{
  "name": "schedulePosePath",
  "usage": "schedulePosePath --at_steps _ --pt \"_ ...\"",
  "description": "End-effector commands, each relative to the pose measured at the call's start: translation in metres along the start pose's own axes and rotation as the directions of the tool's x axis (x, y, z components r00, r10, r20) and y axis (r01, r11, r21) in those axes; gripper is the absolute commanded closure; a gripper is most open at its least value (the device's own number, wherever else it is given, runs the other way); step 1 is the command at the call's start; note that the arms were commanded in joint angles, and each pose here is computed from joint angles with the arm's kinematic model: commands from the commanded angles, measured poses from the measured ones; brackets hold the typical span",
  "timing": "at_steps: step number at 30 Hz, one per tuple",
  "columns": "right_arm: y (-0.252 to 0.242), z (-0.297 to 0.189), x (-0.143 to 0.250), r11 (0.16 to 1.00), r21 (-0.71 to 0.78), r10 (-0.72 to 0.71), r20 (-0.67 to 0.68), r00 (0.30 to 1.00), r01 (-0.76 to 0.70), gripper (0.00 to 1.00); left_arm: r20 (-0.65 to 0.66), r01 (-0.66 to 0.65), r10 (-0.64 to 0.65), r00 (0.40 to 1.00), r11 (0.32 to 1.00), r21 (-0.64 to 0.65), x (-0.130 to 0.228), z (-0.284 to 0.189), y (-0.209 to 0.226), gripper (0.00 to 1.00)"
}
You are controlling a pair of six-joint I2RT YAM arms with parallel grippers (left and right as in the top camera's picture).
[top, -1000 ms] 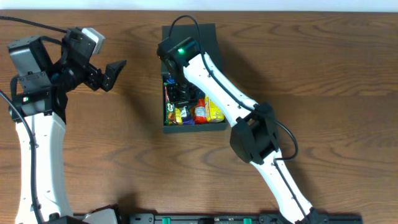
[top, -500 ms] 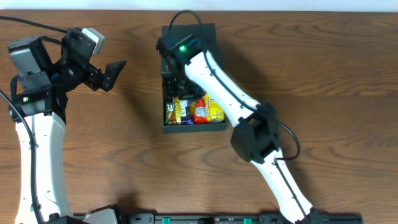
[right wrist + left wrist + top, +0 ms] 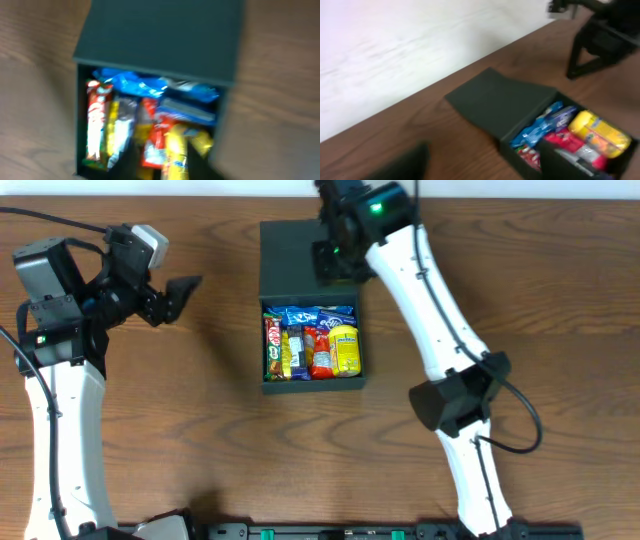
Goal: Pack container
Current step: 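Move both grippers to the raised box lid's edges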
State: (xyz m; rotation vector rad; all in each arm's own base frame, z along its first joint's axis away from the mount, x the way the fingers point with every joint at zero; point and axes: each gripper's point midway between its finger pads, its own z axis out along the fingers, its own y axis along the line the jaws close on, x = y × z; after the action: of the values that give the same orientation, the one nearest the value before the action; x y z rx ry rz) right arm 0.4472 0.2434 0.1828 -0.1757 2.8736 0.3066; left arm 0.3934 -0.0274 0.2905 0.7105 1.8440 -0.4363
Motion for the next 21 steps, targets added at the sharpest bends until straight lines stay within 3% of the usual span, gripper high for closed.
schedulePosePath --at_steps 1,8,10,15,19,21 --pt "-0.038 -0.009 -0.019 0.998 0.044 0.046 0.050 0.998 -0.048 0.99 0.042 0.012 -0.016 0.999 0.996 0.091 -0.006 0.002 -0.014 0.94" --pt "-0.093 -0.013 -0.037 0.989 0.074 0.121 0.087 0.989 -0.128 0.98 -0.042 0.204 -0.199 0.979 0.968 0.150 0.023 0.033 -0.013 0.94" --pt "-0.107 -0.015 -0.040 0.985 0.080 0.144 0.091 0.985 -0.151 0.99 -0.096 0.303 -0.290 0.952 0.936 0.179 0.039 0.052 -0.017 0.94" --pt "-0.107 0.000 -0.041 1.000 -0.017 0.015 0.044 0.999 -0.014 0.99 -0.222 0.518 -0.476 0.851 0.830 0.207 0.072 0.100 -0.031 0.94" --pt "-0.111 0.035 -0.035 0.997 -0.074 0.006 -0.032 0.999 -0.008 0.99 -0.310 0.659 -0.626 0.715 0.752 0.003 0.113 0.133 -0.021 0.94" --pt "-0.113 0.052 -0.031 0.995 -0.097 -0.004 -0.065 0.998 -0.003 0.99 -0.331 0.677 -0.656 0.678 0.733 -0.067 0.130 0.139 -0.017 0.94"
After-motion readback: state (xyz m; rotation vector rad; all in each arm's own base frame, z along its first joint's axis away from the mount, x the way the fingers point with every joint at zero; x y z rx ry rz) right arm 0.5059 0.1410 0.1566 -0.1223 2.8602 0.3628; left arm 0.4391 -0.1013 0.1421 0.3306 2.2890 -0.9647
